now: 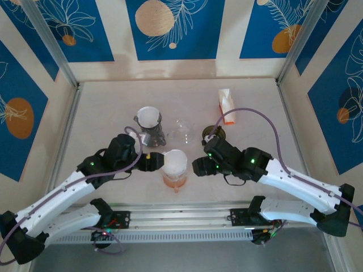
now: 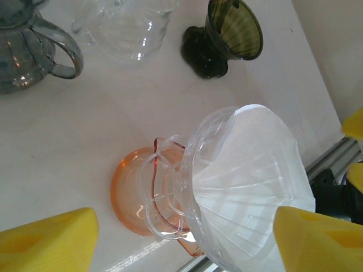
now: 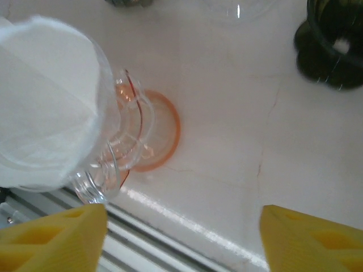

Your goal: Place the coffee filter in the dripper

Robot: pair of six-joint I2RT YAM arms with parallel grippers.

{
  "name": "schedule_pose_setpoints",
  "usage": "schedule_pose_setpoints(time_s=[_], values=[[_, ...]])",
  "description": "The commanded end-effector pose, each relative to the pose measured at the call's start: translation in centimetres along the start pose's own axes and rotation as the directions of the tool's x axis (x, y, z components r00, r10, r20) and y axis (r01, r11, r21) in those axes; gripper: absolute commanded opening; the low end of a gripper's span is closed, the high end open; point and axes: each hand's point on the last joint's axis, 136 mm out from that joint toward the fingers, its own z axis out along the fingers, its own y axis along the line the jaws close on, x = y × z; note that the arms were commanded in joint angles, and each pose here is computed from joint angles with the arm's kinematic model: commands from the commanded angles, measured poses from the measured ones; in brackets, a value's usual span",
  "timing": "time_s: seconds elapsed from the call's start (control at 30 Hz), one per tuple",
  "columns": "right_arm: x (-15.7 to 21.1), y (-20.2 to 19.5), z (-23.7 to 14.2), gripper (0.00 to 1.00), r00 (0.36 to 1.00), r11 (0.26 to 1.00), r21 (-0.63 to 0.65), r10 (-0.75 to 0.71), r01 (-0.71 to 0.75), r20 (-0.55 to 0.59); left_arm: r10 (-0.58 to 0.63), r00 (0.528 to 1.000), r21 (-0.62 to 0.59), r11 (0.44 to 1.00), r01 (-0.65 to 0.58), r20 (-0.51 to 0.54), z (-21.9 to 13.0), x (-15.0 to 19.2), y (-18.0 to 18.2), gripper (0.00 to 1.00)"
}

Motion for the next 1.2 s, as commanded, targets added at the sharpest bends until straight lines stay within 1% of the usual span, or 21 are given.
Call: schedule_pose_setpoints(time_s=[0.0,0.07,0.13,0.23,0.3,0.37,0.47,0.5,0.63,0.77,0.87,1.0,1.17], values=[[3.6,-0.2,1.6,0.61,0.988,0.994,-0.05,0.09,-0.097,-0.127,-0.046,0.998,-0.068,0.997,0.048,0.041,-1.8,-0.2,1.8,0.72],[4.9,0.0,2.6,0.55,0.977,0.986,-0.097,0.114,-0.132,-0.18,-0.078,0.995,-0.086,0.993,0.082,0.057,-2.7,0.1,2.7,0.6],[5.8,0.4,3.7,0.48,0.965,0.975,-0.137,0.14,-0.173,-0.22,-0.123,0.992,-0.091,0.988,0.126,0.043,-2.7,1.1,3.7,0.5],[6.6,0.7,5.2,0.41,0.944,0.951,-0.196,0.182,-0.24,-0.275,-0.203,0.978,-0.075,0.977,0.199,-0.046,-0.9,3.6,4.8,0.41],[6.5,1.1,6.1,0.37,0.932,0.929,-0.239,0.208,-0.283,-0.296,-0.248,0.965,-0.06,0.968,0.244,-0.084,0.4,5.1,5.4,0.36],[6.4,1.4,6.8,0.32,0.924,0.912,-0.27,0.22,-0.309,-0.313,-0.285,0.953,-0.031,0.958,0.284,-0.105,1.7,6.1,5.7,0.27],[6.4,2.2,7.7,0.29,0.918,0.907,-0.283,0.212,-0.313,-0.335,-0.323,0.937,-0.011,0.946,0.324,-0.131,3.0,7.1,6.0,0.13],[6.6,2.2,8.1,0.29,0.914,0.907,-0.273,0.219,-0.319,-0.343,-0.334,0.932,-0.011,0.942,0.336,-0.141,3.4,7.6,6.2,0.11],[7.2,2.1,9.8,0.25,0.889,0.893,-0.25,0.27,-0.374,-0.369,-0.382,0.907,0.01,0.921,0.39,-0.174,5.3,8.9,6.8,0.08],[6.7,3.1,10.9,0.23,0.882,0.871,-0.282,0.287,-0.403,-0.373,-0.395,0.903,0.048,0.912,0.408,-0.17,6.2,8.4,6.4,0.0],[6.6,3.4,11.9,0.22,0.875,0.875,-0.254,0.301,-0.411,-0.379,-0.412,0.896,0.05,0.904,0.425,-0.166,6.8,8.4,6.6,0.0],[6.8,3.3,13.1,0.22,0.851,0.873,-0.202,0.34,-0.444,-0.399,-0.471,0.864,0.077,0.869,0.49,-0.181,7.8,8.7,6.7,0.0],[5.9,3.6,13.4,0.22,0.852,0.871,-0.197,0.352,-0.449,-0.387,-0.525,0.827,0.088,0.831,0.549,-0.2,8.6,8.9,6.7,0.0]])
